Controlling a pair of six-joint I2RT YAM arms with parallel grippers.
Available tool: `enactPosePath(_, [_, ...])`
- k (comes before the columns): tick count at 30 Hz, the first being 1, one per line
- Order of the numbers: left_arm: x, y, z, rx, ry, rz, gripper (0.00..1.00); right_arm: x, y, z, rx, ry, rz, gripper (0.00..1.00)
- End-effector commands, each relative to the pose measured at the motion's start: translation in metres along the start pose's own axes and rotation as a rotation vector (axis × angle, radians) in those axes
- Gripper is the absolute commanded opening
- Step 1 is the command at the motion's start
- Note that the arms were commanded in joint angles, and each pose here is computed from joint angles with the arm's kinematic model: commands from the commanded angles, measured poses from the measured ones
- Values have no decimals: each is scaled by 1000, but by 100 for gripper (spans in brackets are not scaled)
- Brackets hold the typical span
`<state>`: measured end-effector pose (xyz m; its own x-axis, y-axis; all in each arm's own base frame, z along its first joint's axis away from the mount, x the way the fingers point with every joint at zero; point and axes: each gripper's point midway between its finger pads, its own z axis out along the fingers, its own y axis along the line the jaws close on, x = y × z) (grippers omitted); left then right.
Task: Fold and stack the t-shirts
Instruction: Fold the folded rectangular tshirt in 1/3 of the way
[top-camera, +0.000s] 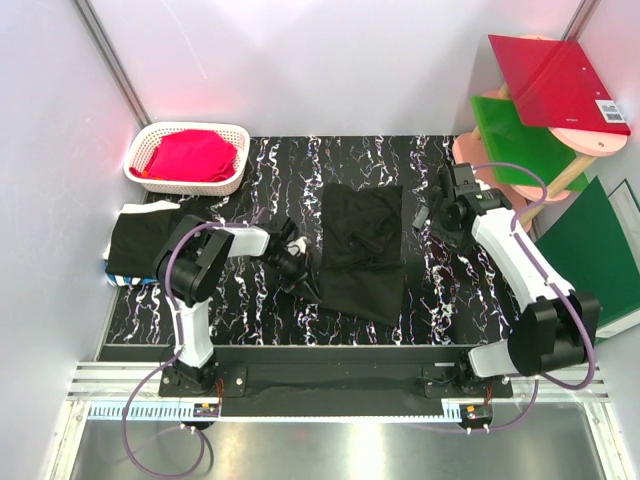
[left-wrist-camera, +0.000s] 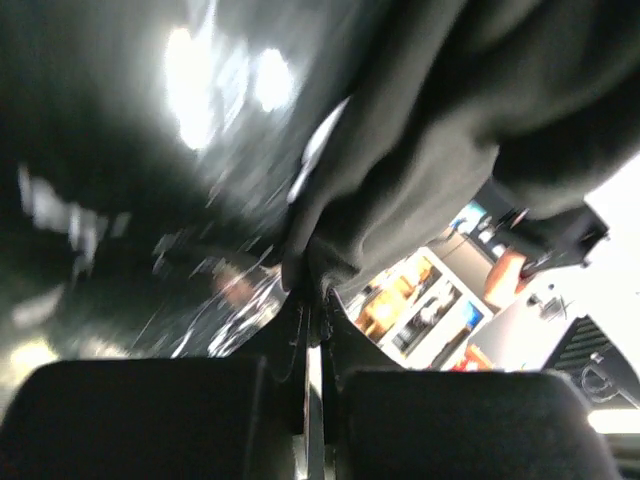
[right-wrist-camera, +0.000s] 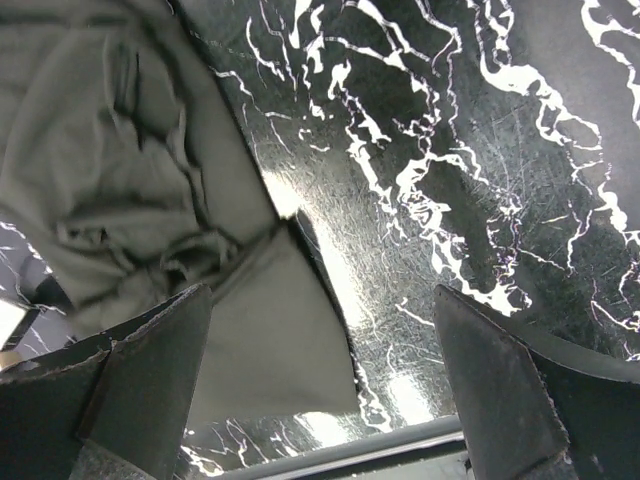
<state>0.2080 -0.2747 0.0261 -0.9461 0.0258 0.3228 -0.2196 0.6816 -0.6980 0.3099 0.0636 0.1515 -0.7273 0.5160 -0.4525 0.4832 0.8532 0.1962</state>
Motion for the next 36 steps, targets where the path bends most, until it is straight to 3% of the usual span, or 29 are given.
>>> enactPosePath(1, [35, 4, -15, -1, 119, 49, 25, -17, 19, -2, -48, -22, -27, 100])
enactPosePath(2, [38, 0, -18, 4, 139, 62, 58, -18, 21, -2, -53, -21, -30, 100])
enactPosePath(3, [50, 2, -21, -14, 183, 37, 98, -20, 24, -3, -60, -23, -37, 100])
enactPosePath(6, [64, -1, -34, -9, 213, 89, 99, -25, 30, -1, -68, -18, -48, 100])
enactPosePath(10, [51, -25, -51, -17, 122, 208, 98, -26, 32, 2, -67, -17, -56, 100])
enactPosePath(12, [42, -31, -53, -27, 97, 234, 71, -23, 32, 5, -64, -6, -54, 100])
enactPosePath(13, [31, -38, -52, -26, 86, 261, 62, -22, 32, 5, -67, 3, -55, 100])
enactPosePath(14, [25, -39, -50, -31, 80, 265, 27, -21, 33, 6, -67, 5, -54, 100])
enactPosePath(17, [-1, -46, -49, -88, 27, 306, 2, -20, 33, 6, -69, 6, -48, 100])
enactPosePath(22, [-36, -54, -44, -245, -51, 465, 3, -19, 32, 7, -69, 11, -45, 100])
enactPosePath(30, [-31, -38, -35, -517, -42, 672, 2, -15, 32, 12, -65, 25, -41, 100])
enactPosePath(36, [-40, -27, -28, -593, -61, 677, 2, -12, 34, 17, -67, 44, -42, 100])
